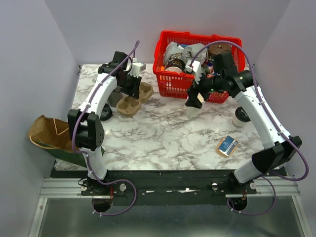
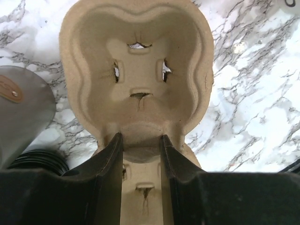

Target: Pack the takeout coffee

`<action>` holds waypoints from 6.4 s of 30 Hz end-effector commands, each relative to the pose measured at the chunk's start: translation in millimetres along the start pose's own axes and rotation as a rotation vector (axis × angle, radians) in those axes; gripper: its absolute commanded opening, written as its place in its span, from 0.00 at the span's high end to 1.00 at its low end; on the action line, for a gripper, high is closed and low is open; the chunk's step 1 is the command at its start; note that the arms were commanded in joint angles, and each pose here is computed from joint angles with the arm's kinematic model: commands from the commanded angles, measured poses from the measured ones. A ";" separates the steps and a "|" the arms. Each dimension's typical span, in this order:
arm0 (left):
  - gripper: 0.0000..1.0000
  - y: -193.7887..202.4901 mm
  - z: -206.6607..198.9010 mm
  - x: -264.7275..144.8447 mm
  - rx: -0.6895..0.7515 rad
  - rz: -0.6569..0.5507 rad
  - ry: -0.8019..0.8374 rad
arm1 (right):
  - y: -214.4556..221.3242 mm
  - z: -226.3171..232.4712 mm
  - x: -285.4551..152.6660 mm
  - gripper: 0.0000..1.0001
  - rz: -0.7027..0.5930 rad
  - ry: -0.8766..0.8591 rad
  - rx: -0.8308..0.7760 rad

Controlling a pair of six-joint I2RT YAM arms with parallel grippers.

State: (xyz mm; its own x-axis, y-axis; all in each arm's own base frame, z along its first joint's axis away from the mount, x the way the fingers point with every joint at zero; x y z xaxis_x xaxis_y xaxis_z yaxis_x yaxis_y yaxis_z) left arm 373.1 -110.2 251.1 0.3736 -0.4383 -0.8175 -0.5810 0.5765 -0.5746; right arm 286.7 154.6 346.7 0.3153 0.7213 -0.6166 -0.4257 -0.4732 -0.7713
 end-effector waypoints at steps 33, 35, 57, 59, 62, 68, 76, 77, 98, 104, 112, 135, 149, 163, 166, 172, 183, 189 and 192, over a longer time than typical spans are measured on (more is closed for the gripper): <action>1.00 75.0 -56.9 -30.7 -0.500 -0.319 0.173 | -3.8 57.1 152.7 0.11 -0.313 -0.413 0.610; 1.00 79.6 -53.8 -32.2 -0.529 -0.323 0.174 | -0.6 57.7 157.9 0.11 -0.294 -0.396 0.632; 1.00 78.1 -54.4 -40.6 -0.557 -0.365 0.252 | 22.1 65.9 206.3 0.08 -0.099 -0.497 0.782; 1.00 77.9 -54.2 -40.3 -0.560 -0.366 0.250 | 21.0 66.4 207.6 0.07 -0.099 -0.505 0.784; 1.00 77.2 -54.0 -40.4 -0.563 -0.369 0.250 | 21.6 64.6 210.7 0.07 -0.105 -0.482 0.817; 1.00 77.6 -53.9 -41.9 -0.577 -0.371 0.259 | 17.6 60.0 214.3 0.09 -0.129 -0.419 0.864; 1.00 78.7 -55.9 -42.8 -0.576 -0.374 0.275 | 12.9 54.1 224.3 0.11 -0.122 -0.390 0.912; 1.00 78.7 -55.7 -43.4 -0.578 -0.375 0.274 | 12.1 53.4 225.4 0.11 -0.122 -0.385 0.918; 1.00 75.6 -56.0 -46.7 -0.576 -0.389 0.285 | 20.5 45.3 243.6 0.12 -0.068 -0.314 0.970; 1.00 74.6 -55.3 -47.4 -0.574 -0.390 0.281 | 25.2 43.0 248.2 0.14 -0.036 -0.266 0.976; 1.00 72.6 -54.1 -47.7 -0.573 -0.392 0.281 | 24.7 41.0 253.1 0.14 -0.029 -0.216 0.981; 1.00 58.8 -50.6 -59.6 -0.542 -0.443 0.289 | 76.7 37.7 272.6 0.21 0.108 -0.032 1.175; 1.00 63.2 -46.6 -59.7 -0.527 -0.434 0.241 | 69.7 32.4 275.5 0.22 0.073 -0.013 1.147; 0.48 84.5 -44.0 -59.7 -0.207 -0.284 0.035 | 39.2 36.4 247.0 0.20 -0.038 -0.150 0.848; 0.43 89.4 -43.1 -54.2 -0.129 -0.223 0.026 | 35.5 38.6 228.6 0.20 -0.058 -0.185 0.777; 0.39 105.0 -36.0 -41.3 0.199 -0.121 0.051 | 16.6 41.4 196.3 0.20 -0.085 -0.281 0.538; 0.36 101.1 -8.0 -15.1 0.450 0.031 0.089 | -3.6 46.9 143.6 0.17 -0.097 -0.275 0.247; 0.39 100.9 -2.7 0.2 0.461 0.074 0.072 | -1.1 44.9 131.8 0.13 -0.116 -0.220 0.205; 0.37 90.9 -2.9 -4.5 0.386 0.055 0.034 | 1.5 42.0 136.2 0.12 -0.107 -0.213 0.188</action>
State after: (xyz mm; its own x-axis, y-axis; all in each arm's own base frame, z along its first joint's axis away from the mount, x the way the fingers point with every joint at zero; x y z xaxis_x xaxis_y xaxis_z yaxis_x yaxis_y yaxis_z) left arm 307.2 -55.3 189.6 0.2585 -0.4463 -0.8567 -0.2591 0.8223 -0.5066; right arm 290.7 280.3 275.7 0.1739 0.8831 -0.4357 -0.5898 -0.2609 -0.7642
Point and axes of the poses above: each gripper's point midway between its finger pads, its own x axis out along the fingers, its own z axis along the line the jaws close on, y = z × x, the point moved 9 cm from there along -x, back along the fingers, and after that the axes turned 15 degrees about x, right-handed, at the moved point
